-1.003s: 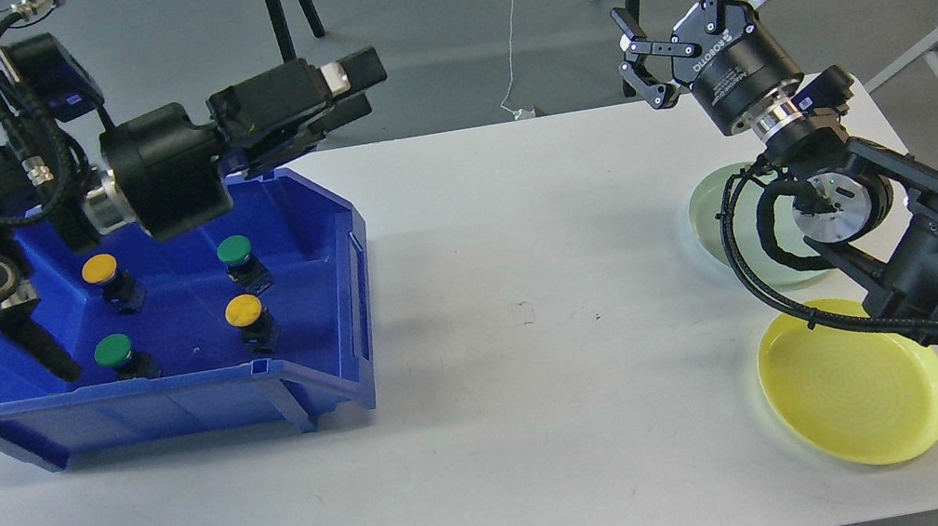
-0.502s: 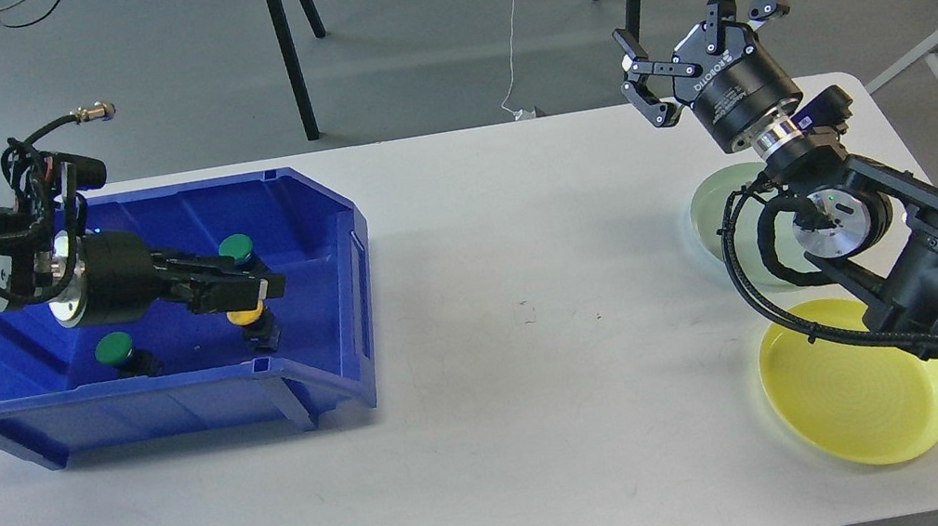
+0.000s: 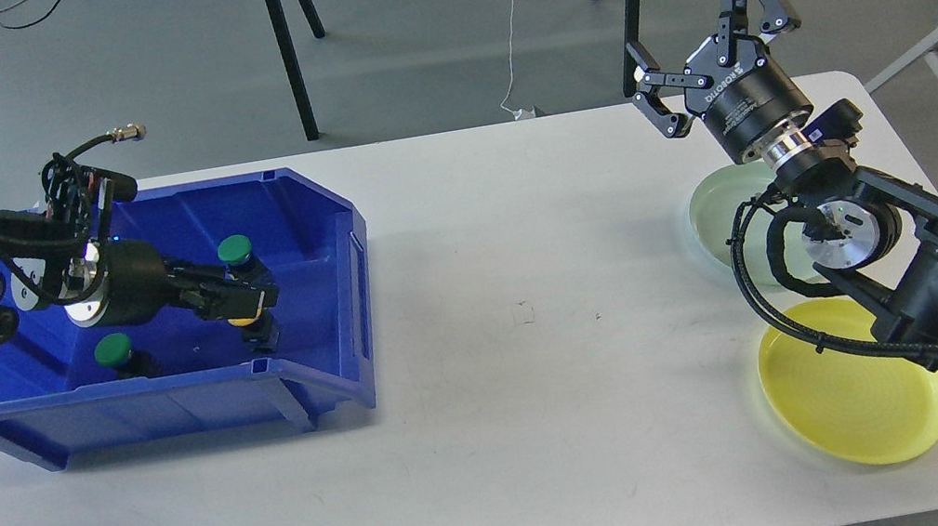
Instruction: Pass button and place on color plate
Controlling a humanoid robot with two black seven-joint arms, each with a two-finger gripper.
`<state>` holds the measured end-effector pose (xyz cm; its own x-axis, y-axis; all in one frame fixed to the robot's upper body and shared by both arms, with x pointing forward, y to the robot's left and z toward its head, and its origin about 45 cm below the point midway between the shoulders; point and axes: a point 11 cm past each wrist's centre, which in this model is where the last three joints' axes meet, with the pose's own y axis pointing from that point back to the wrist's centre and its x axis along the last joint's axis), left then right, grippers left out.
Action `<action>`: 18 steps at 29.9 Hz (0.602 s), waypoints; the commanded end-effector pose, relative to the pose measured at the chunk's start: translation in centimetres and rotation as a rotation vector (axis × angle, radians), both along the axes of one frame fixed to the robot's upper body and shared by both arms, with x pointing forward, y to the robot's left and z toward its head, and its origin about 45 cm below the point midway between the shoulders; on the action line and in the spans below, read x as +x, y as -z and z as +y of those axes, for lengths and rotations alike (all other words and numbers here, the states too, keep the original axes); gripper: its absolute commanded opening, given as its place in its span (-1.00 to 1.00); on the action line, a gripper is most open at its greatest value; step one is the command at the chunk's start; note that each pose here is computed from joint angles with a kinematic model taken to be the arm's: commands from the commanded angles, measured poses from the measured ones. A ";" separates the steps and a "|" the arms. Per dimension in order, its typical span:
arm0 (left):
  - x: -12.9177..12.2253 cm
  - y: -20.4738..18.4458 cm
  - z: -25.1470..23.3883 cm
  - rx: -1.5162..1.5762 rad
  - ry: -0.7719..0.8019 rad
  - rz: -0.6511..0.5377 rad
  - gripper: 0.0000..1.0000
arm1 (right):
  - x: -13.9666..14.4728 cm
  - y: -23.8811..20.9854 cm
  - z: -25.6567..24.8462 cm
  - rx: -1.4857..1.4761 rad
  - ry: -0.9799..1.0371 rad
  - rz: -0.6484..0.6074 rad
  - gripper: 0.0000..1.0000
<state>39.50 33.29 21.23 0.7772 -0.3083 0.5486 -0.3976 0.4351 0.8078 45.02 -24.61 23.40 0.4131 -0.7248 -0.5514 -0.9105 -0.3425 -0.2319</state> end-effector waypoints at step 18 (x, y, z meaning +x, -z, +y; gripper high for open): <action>-0.4 2.3 -1.0 -0.013 0.009 0.020 0.73 | -0.2 0.4 -0.1 0.000 0.003 0.009 0.99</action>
<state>39.01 33.47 19.41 0.7873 -0.2960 0.5409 -0.3931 0.4349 0.8102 44.94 -24.66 23.23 0.4106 -0.7249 -0.5531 -0.9115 -0.3416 -0.2289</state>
